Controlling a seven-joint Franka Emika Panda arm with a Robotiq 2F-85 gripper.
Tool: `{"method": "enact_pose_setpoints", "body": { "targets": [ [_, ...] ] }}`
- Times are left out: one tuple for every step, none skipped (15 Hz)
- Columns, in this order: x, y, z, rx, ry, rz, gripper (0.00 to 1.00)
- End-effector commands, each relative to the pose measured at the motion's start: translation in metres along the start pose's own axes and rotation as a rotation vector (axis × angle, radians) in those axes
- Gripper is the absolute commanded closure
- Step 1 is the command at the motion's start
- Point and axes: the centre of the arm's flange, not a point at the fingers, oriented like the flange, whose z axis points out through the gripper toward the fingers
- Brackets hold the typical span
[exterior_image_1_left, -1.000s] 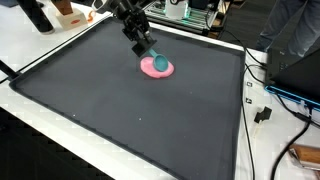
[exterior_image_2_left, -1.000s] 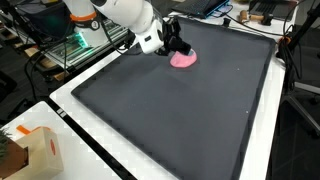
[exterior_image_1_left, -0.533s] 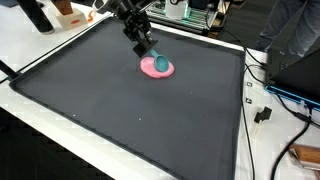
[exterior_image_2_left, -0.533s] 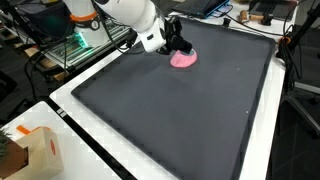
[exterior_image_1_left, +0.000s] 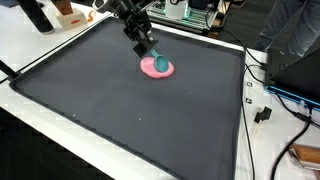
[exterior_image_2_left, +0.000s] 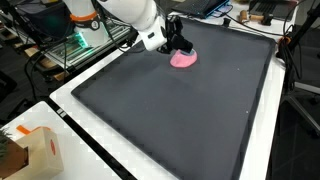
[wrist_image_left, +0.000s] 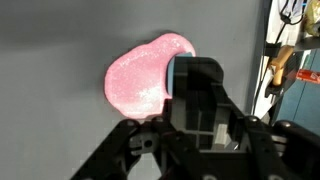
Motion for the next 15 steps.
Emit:
{"method": "enact_pose_setpoints", "body": {
  "targets": [
    [-0.005, -0.016, -0.008, -0.046, 0.006, 0.012, 0.74],
    [-0.004, -0.022, -0.011, -0.054, 0.006, 0.007, 0.74],
    [-0.003, -0.029, -0.014, -0.064, 0.007, -0.010, 0.74],
    [-0.002, -0.038, -0.019, -0.080, 0.004, -0.018, 0.74],
    [-0.001, -0.044, -0.021, -0.093, -0.002, -0.032, 0.74],
    [-0.001, -0.051, -0.023, -0.107, -0.005, -0.041, 0.74],
    [0.001, -0.060, -0.026, -0.119, -0.006, -0.054, 0.74],
    [0.002, -0.071, -0.033, -0.122, -0.005, -0.069, 0.74],
    [0.003, -0.084, -0.040, -0.123, -0.001, -0.089, 0.74],
    [0.004, -0.095, -0.047, -0.138, 0.008, -0.105, 0.74],
    [0.005, -0.107, -0.055, -0.155, 0.012, -0.114, 0.74],
    [0.005, -0.120, -0.062, -0.185, 0.016, -0.117, 0.74],
    [0.005, -0.132, -0.068, -0.219, 0.020, -0.120, 0.74],
    [0.005, -0.146, -0.074, -0.259, 0.023, -0.121, 0.74],
    [0.005, -0.158, -0.078, -0.299, 0.027, -0.121, 0.74]
  ]
}}
